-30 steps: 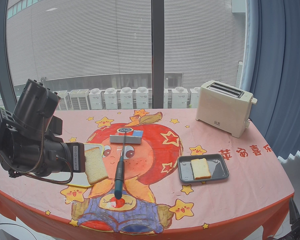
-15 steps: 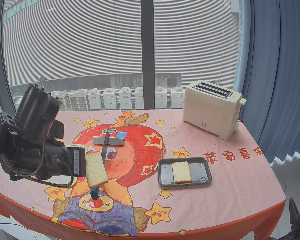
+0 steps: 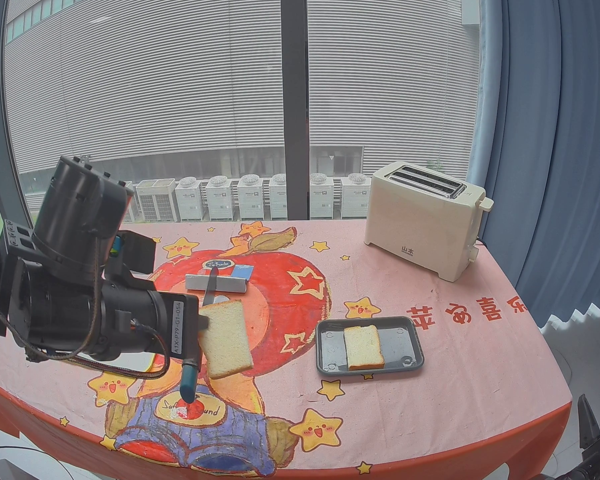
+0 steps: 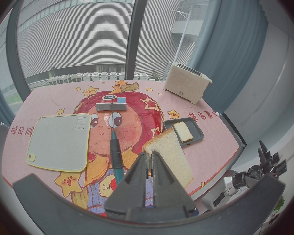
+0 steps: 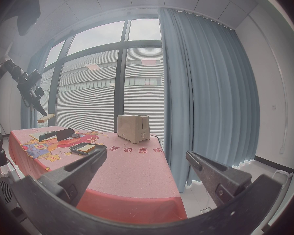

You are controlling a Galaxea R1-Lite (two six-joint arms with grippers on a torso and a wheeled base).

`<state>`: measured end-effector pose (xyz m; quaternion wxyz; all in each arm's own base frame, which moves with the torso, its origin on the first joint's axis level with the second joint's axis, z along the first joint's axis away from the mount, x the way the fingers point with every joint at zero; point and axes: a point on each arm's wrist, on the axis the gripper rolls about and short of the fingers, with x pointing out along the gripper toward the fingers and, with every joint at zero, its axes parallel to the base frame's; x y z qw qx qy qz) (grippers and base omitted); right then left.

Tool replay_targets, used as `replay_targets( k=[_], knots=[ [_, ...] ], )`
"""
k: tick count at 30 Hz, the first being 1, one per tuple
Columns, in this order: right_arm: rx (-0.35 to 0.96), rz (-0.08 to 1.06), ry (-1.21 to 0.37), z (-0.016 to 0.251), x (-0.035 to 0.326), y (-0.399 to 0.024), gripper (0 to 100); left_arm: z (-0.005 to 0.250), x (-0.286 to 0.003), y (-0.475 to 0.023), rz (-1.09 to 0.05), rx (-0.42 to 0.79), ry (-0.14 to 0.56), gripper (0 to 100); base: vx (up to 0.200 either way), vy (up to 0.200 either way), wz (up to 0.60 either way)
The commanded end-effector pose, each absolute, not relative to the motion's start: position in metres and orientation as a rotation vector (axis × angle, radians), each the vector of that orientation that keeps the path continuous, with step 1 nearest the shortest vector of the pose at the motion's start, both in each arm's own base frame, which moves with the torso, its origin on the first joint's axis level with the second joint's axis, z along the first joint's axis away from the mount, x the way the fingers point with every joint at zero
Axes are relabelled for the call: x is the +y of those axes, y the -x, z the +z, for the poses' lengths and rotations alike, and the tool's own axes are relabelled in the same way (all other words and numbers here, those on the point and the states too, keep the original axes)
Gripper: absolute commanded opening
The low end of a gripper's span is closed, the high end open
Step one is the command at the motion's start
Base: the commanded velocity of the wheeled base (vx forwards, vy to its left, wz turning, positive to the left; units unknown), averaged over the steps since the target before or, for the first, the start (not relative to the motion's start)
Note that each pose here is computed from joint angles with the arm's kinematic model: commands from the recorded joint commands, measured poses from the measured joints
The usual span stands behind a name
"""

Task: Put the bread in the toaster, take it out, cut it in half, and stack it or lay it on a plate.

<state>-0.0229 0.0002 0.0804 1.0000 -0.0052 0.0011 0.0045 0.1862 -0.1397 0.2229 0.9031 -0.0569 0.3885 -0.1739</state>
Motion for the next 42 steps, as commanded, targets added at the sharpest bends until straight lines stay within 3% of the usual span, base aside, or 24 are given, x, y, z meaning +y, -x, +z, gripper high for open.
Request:
replay_targets(
  k=[1,6,7,18,42],
  knots=[
    [0.005,0.009,0.011,0.075,0.000,0.023,100,0.215,-0.147,-0.194,-0.386,0.829,0.073,0,0.000,0.000,0.00],
    [0.005,0.009,0.011,0.075,0.000,0.023,100,0.210,-0.149,-0.195,-0.405,0.846,0.036,0,0.000,0.000,0.00],
    [0.005,0.009,0.011,0.075,0.000,0.023,100,0.206,-0.150,-0.197,-0.448,0.854,-0.014,0,0.000,0.000,0.00],
    [0.003,0.009,0.011,0.075,0.000,0.023,100,0.210,-0.162,-0.209,-0.588,0.884,0.039,0,0.000,0.000,0.00],
    [0.005,0.009,0.011,0.075,0.000,0.023,100,0.188,-0.211,-0.270,-0.586,0.927,0.006,0,0.000,0.000,0.00]
  ],
)
